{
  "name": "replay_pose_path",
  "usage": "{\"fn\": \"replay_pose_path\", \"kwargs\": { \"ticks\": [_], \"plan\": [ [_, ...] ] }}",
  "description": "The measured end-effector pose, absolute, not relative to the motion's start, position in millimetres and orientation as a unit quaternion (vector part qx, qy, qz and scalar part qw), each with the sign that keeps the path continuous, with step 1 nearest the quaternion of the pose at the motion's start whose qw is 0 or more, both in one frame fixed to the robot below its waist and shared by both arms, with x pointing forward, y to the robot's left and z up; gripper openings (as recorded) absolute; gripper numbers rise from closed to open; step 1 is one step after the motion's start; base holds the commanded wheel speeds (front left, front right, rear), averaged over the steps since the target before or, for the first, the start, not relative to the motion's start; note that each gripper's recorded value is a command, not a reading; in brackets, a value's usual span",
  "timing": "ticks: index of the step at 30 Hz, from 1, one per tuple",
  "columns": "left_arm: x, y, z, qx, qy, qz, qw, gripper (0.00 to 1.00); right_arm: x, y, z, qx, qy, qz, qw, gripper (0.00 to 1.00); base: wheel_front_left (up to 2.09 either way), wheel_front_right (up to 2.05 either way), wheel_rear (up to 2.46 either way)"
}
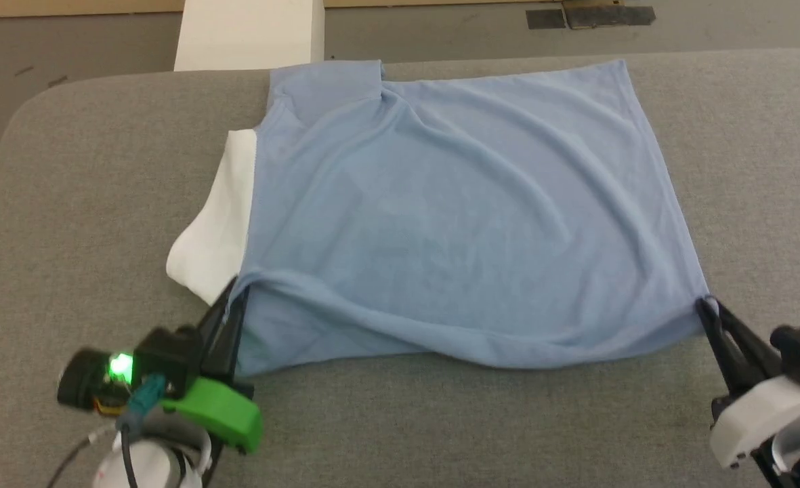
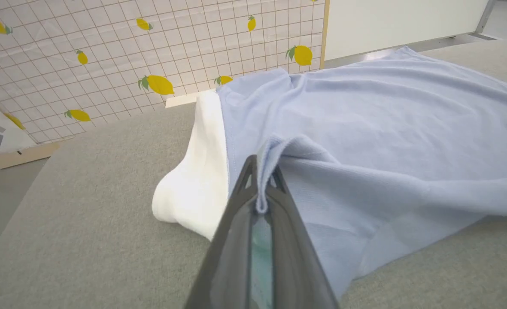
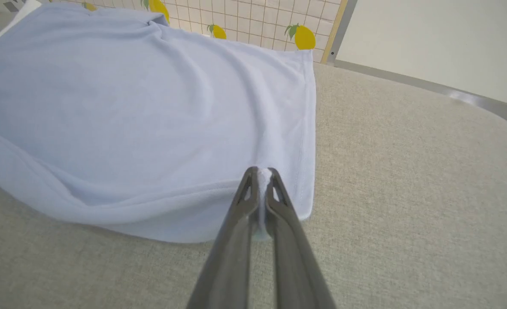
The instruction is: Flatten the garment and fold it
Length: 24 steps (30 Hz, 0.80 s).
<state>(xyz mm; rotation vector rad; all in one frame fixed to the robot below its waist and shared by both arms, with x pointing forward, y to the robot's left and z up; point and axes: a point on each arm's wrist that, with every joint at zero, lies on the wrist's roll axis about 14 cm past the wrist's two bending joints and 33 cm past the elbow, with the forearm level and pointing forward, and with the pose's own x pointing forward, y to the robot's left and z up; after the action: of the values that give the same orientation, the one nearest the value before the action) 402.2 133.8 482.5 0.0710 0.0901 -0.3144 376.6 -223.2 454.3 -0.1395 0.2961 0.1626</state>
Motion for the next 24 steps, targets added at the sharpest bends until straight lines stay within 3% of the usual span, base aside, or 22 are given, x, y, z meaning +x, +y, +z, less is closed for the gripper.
{"fn": "replay_pose_path", "kwargs": {
  "ticks": [8,19,24],
  "plan": [
    [457,126,497,0.088,0.042,-0.215,0.972,0.0,426,-229,473,-0.102,0.133,0.095,0.981,0.0,0.0,0.0,0.0],
    [509,138,445,0.085,0.168,-0.228,0.955,0.0,474,-254,432,-0.099,0.224,0.073,0.967,0.0,0.0,0.0,0.0],
    [507,154,391,0.07,0.28,-0.211,0.934,0.0,485,-254,402,-0.082,0.282,0.073,0.953,0.0,0.0,0.0,0.0]
  ]
}}
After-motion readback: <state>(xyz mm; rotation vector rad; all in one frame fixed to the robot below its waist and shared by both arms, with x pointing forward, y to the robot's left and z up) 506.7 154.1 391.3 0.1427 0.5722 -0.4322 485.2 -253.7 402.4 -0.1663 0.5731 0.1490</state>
